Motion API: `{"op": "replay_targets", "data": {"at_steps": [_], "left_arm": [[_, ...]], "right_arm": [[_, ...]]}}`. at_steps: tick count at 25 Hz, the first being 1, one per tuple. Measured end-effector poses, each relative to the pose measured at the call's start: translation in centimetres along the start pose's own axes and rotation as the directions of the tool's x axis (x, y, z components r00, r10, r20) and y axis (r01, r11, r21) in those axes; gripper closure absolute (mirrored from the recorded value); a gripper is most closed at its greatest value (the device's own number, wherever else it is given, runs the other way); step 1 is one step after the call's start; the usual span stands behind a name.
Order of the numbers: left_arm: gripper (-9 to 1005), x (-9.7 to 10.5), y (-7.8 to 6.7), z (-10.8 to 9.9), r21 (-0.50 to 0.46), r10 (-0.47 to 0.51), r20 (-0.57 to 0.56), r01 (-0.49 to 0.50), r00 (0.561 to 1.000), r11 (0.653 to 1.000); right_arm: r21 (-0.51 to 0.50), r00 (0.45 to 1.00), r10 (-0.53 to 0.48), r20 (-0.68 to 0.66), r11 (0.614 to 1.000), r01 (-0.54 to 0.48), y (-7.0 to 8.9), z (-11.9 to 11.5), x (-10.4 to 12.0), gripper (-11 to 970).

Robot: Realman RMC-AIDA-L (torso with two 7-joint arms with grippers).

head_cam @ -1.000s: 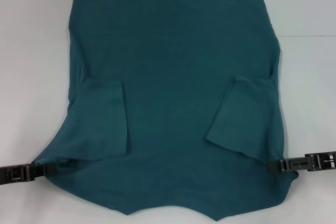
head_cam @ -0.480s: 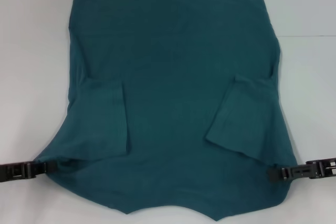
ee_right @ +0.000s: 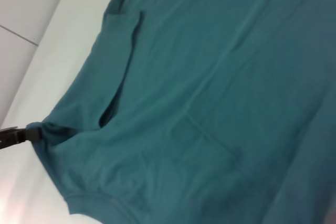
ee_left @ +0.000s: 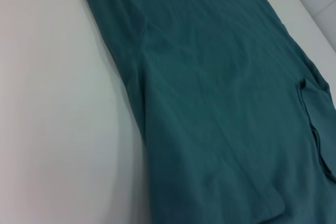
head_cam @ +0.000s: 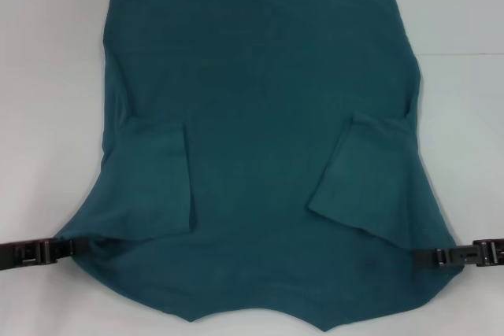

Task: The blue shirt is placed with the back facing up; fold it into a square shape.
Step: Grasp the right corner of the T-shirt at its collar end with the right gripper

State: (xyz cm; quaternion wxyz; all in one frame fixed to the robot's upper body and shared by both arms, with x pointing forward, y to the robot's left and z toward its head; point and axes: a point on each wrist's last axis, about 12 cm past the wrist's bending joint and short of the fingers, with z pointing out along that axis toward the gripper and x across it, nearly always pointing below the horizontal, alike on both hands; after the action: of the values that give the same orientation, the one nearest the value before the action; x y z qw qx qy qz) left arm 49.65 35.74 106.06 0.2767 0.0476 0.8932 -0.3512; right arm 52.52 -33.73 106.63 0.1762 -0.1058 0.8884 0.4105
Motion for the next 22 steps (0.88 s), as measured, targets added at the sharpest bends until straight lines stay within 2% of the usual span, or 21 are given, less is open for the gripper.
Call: {"op": "replay_targets", "data": {"at_steps": [1, 6, 14, 20, 22], "left_arm": [[927, 0.0, 0.0, 0.0, 0.000, 0.000, 0.000, 0.000, 1.000, 1.000], [924, 0.0, 0.0, 0.0, 0.000, -0.001, 0.000, 0.001, 1.000, 1.000], [919, 0.0, 0.0, 0.0, 0.000, -0.005, 0.001, 0.005, 1.000, 1.000], [915, 0.0, 0.0, 0.0, 0.000, -0.013, 0.002, 0.013, 1.000, 1.000], [914, 0.0, 0.0, 0.0, 0.000, -0.019, 0.002, 0.019, 1.000, 1.000]], "right_arm": [[0.005, 1.000, 0.003, 0.004, 1.000, -0.003, -0.1, -0.1, 0.2, 103], [0.015, 1.000, 0.010, 0.013, 1.000, -0.010, -0.4, -0.5, 0.5, 321], [0.015, 1.000, 0.026, 0.017, 1.000, -0.026, -0.7, -0.8, 1.3, 566], [0.015, 0.999, 0.033, 0.032, 0.999, -0.034, -0.9, -1.1, 1.9, 803], [0.011, 0.999, 0.036, 0.039, 0.999, -0.037, -1.0, -1.1, 2.1, 852]]}}
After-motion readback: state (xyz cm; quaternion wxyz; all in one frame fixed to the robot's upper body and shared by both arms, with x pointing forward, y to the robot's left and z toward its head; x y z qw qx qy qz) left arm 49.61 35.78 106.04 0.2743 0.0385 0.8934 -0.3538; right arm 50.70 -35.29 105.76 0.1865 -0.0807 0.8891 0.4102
